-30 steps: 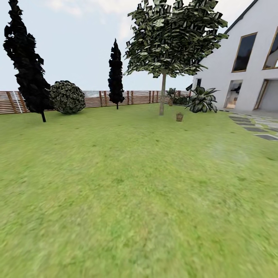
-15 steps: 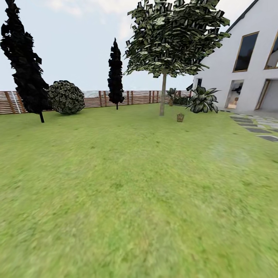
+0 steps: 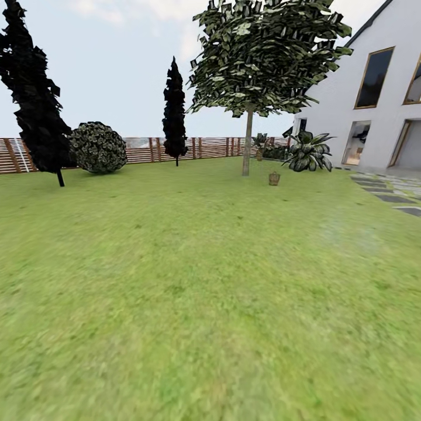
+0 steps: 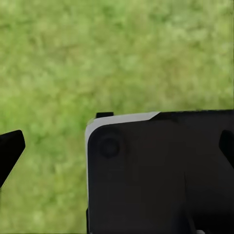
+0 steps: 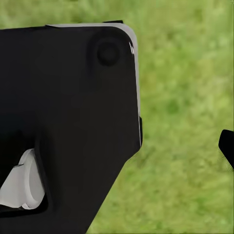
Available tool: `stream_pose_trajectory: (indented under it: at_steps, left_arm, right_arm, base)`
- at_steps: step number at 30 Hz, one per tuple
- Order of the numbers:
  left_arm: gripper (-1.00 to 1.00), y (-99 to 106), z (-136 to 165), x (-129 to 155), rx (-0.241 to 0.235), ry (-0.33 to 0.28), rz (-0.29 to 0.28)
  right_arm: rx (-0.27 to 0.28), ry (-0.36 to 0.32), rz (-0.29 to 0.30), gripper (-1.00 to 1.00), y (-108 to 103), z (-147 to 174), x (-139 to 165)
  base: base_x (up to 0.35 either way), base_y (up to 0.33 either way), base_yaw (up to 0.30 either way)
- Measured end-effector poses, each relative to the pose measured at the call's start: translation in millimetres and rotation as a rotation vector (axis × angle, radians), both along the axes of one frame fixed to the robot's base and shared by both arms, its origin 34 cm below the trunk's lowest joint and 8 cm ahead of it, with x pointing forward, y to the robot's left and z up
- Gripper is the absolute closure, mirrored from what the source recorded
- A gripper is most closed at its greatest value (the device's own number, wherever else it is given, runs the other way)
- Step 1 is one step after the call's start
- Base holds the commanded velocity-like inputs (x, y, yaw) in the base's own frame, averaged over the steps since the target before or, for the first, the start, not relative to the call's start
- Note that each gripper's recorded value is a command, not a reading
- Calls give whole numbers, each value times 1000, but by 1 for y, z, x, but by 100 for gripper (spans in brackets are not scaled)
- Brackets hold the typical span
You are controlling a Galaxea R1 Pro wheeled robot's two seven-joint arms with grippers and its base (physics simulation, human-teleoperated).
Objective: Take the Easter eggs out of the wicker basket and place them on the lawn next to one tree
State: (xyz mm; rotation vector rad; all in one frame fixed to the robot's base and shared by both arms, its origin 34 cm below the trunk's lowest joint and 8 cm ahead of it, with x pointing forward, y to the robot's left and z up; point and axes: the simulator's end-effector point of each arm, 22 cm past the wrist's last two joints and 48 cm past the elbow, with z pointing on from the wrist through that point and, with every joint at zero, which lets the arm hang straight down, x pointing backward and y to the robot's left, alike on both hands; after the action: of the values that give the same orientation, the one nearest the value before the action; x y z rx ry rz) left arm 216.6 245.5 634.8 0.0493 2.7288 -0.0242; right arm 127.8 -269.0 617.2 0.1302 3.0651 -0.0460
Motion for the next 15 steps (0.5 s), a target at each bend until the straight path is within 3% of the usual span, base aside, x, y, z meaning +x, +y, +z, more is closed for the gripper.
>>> stream_pose_trajectory:
  at_steps: [15]
  left_arm:
    - [-100,0,1,1,0,-8,0]
  right_arm:
    - [0,0,0,-100,0,0,0]
  base:
    - [329,0,0]
